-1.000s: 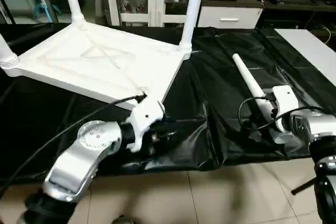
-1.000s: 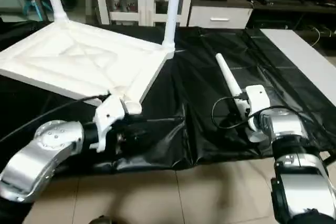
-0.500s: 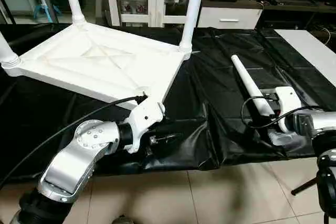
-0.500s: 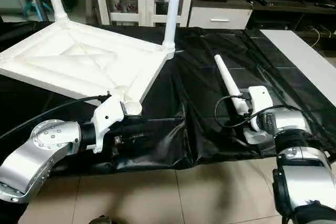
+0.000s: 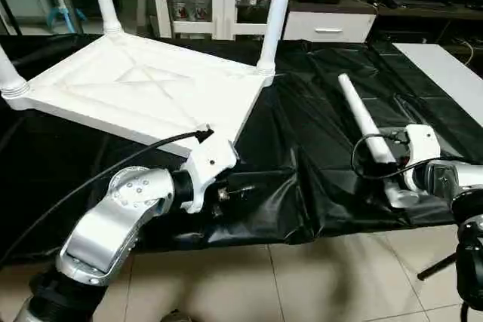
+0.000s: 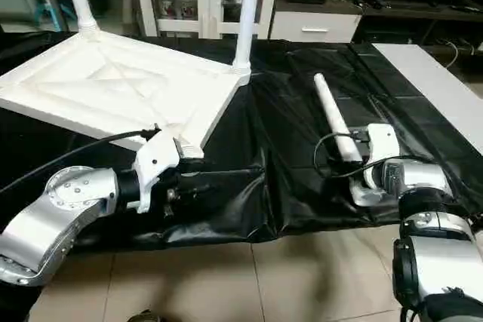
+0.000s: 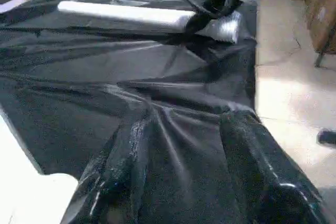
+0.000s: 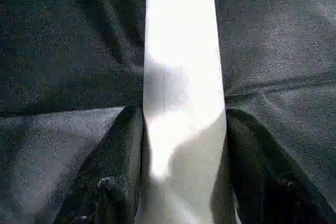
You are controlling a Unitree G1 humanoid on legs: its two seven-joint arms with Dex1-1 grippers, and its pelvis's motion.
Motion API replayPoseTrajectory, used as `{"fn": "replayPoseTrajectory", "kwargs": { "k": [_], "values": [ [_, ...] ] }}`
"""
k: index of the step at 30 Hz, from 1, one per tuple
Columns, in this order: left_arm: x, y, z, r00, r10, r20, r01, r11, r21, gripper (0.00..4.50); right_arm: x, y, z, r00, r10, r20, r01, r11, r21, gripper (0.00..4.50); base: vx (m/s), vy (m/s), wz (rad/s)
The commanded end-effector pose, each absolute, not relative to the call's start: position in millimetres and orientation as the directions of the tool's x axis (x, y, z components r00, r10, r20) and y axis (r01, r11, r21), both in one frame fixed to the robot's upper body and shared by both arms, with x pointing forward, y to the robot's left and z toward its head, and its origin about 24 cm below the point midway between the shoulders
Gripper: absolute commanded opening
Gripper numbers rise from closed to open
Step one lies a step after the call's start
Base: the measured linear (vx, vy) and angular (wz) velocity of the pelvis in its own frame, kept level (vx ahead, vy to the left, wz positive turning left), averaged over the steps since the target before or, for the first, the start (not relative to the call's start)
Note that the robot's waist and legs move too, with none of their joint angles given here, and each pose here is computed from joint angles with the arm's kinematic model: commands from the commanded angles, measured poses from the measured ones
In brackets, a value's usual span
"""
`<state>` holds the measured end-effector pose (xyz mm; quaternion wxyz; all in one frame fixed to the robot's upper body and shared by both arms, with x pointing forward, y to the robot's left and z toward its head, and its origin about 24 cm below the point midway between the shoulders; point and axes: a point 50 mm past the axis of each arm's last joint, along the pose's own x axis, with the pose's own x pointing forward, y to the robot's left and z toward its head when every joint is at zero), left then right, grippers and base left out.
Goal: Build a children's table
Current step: Pick table leg
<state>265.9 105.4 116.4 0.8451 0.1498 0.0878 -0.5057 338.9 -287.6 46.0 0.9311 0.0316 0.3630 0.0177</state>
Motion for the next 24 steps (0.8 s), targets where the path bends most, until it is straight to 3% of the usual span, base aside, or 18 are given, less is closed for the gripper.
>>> {"fn": "replayPoseTrajectory", "kwargs": {
  "k": [1, 3, 5, 6, 7, 8, 10, 11, 13, 15, 20, 24],
  "values": [
    [274, 109, 121, 0.526, -0.801, -0.284, 0.850, 0.490, 0.193, 2.32, 345.0, -283.6, 56, 0.786, 0.089, -0.612, -0.040, 0.995, 0.094, 1.90, 0.000, 0.000, 0.00],
    [281, 110, 124, 0.572, -0.778, -0.260, 0.820, 0.538, 0.195, 2.32, 346.9, -277.9, 59, 0.799, 0.107, -0.592, -0.057, 0.993, 0.103, 1.88, 0.000, 0.000, 0.00],
    [292, 109, 134, 0.635, -0.751, -0.179, 0.772, 0.616, 0.154, 2.32, 353.4, -262.8, 76, 0.863, 0.186, -0.470, -0.133, 0.981, 0.143, 1.88, 0.000, 0.000, 0.00],
    [292, 109, 134, 0.635, -0.751, -0.179, 0.772, 0.616, 0.154, 2.32, 353.4, -262.8, 76, 0.863, 0.186, -0.470, -0.133, 0.981, 0.143, 1.88, 0.000, 0.000, 0.00],
    [296, 108, 139, 0.653, -0.744, -0.145, 0.758, 0.640, 0.128, 2.61, 355.2, -255.6, 85, 0.887, 0.229, -0.400, -0.189, 0.972, 0.139, 1.87, 0.000, 0.000, 0.00],
    [302, 107, 146, 0.680, -0.728, -0.089, 0.733, 0.678, 0.053, 2.61, 355.2, -241.5, 100, 0.902, 0.319, -0.291, -0.292, 0.947, 0.134, 1.87, 0.000, 0.000, 0.00],
    [309, 97, 163, 0.682, -0.731, 0.032, 0.725, 0.668, -0.167, 2.68, 345.2, -206.3, 132, 0.858, 0.509, -0.068, -0.505, 0.860, 0.072, 1.87, 0.000, 0.000, 0.00],
    [309, 96, 163, 0.681, -0.732, 0.035, 0.725, 0.666, -0.173, 2.74, 344.8, -205.4, 133, 0.856, 0.513, -0.063, -0.510, 0.858, 0.069, 1.87, 0.000, 0.000, 0.00],
    [311, 87, 171, 0.666, -0.741, 0.088, 0.733, 0.629, -0.257, 3.07, 337.5, -185.8, 139, 0.817, 0.577, -0.021, -0.577, 0.816, -0.026, 1.87, 0.000, 0.000, 0.00],
    [313, 79, 174, 0.651, -0.751, 0.109, 0.732, 0.585, -0.349, 3.11, 332.0, -168.5, 141, 0.788, 0.615, -0.005, -0.612, 0.784, -0.106, 1.86, 0.000, 0.000, 0.00],
    [324, 71, 179, 0.678, -0.727, 0.109, 0.677, 0.559, -0.479, 3.53, 321.3, -138.2, 147, 0.741, 0.671, 0.041, -0.655, 0.734, -0.181, 1.86, 0.000, 0.000, 0.00],
    [328, 71, 185, 0.694, -0.708, 0.127, 0.656, 0.551, -0.516, 3.90, 317.1, -130.3, 147, 0.722, 0.691, 0.036, -0.670, 0.712, -0.209, 1.86, 0.000, 0.000, 0.00]
  ]
}}
